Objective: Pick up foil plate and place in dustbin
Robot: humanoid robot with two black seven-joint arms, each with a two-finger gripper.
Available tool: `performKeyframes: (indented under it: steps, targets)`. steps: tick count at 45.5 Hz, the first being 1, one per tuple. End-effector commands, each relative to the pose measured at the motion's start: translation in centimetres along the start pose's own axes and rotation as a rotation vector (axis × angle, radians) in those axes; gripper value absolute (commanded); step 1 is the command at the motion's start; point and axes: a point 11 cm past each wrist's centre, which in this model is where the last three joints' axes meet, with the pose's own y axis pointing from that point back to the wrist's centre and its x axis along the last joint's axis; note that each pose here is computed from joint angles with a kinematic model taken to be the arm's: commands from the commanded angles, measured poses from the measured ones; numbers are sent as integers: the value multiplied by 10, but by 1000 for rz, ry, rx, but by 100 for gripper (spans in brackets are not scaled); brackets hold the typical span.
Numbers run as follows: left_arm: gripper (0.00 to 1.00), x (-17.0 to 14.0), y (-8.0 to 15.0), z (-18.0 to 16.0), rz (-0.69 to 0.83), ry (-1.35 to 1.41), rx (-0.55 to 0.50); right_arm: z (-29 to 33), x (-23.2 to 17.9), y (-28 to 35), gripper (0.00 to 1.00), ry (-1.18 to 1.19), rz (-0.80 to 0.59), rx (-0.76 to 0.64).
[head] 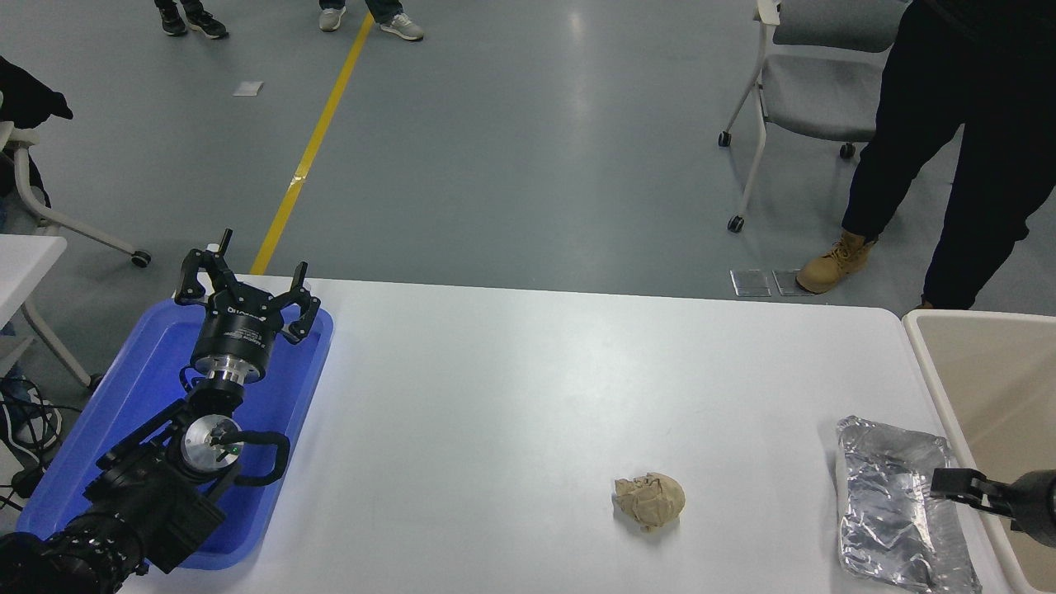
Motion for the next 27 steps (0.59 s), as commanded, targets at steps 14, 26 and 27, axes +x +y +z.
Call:
performKeyframes:
  steps: [14,26,27]
  targets:
    - [100,0,0,0,0,1,-1,9,-13,-17,98,43,15,-38]
    - [100,0,0,0,0,1,-1,9,-13,-18,81,101,19,-41]
    - [100,0,0,0,0,0,0,7,-14,-19,80,112,19,-39]
